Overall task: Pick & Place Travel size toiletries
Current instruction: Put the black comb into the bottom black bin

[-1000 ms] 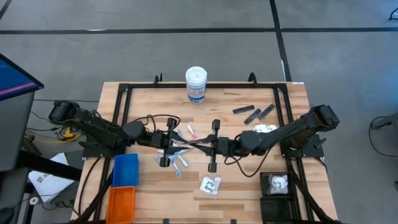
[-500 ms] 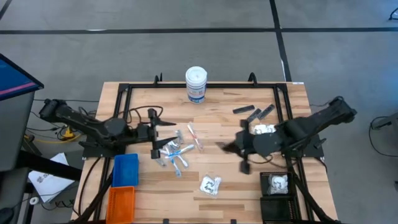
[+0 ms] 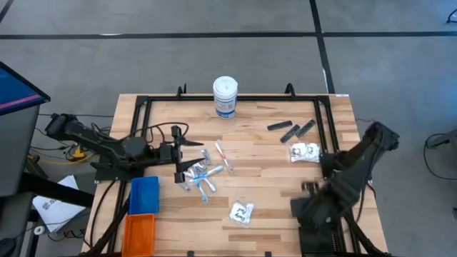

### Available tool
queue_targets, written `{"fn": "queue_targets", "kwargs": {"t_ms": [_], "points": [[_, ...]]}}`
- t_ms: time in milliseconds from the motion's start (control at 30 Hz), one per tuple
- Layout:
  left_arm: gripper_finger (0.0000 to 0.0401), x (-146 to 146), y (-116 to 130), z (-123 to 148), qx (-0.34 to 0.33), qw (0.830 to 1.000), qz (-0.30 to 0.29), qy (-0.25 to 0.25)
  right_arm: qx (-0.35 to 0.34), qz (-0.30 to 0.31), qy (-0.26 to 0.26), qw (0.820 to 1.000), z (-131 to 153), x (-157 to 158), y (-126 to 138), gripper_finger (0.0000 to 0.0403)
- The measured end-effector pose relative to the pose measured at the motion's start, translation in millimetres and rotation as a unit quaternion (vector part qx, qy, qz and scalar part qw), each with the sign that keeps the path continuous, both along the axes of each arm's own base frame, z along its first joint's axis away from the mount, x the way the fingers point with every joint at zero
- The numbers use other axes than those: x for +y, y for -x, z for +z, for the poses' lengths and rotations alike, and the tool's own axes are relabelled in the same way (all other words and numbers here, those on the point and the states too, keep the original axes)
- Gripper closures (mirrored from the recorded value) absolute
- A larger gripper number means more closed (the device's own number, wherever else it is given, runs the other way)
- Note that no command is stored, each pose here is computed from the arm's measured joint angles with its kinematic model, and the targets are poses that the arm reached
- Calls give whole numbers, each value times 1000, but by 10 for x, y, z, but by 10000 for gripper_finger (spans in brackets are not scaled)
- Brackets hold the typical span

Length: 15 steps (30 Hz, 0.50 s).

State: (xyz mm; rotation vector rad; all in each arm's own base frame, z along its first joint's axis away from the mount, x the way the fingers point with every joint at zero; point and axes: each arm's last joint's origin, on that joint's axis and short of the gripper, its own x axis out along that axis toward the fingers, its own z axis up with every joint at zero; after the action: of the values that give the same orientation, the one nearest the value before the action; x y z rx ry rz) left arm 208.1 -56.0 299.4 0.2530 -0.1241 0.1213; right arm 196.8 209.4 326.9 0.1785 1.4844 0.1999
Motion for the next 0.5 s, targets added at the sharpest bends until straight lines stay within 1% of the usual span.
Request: {"fn": "queue_targets", "kwargs": {"t_ms": [100,233,300,400,500], "points": [[197,-3,-11,-17,5,1000,0,-2,23,-2,-36,999,-176,171,9,400],[197,-3,-8,-10,3,1000,0,-1,-1,-8,-73,997,-420,282,79,400],[197,-5,-8,-10,2,1000,-3,-2,6,-25,-86,996,-544,264,184,400],[197,-7,-8,-10,2,1000,-4,-2,42,-69,-95,992,-753,205,387,400],[197,-3,-9,-10,3,1000,-2,-13,35,-98,-144,984,-856,200,473,400]]}}
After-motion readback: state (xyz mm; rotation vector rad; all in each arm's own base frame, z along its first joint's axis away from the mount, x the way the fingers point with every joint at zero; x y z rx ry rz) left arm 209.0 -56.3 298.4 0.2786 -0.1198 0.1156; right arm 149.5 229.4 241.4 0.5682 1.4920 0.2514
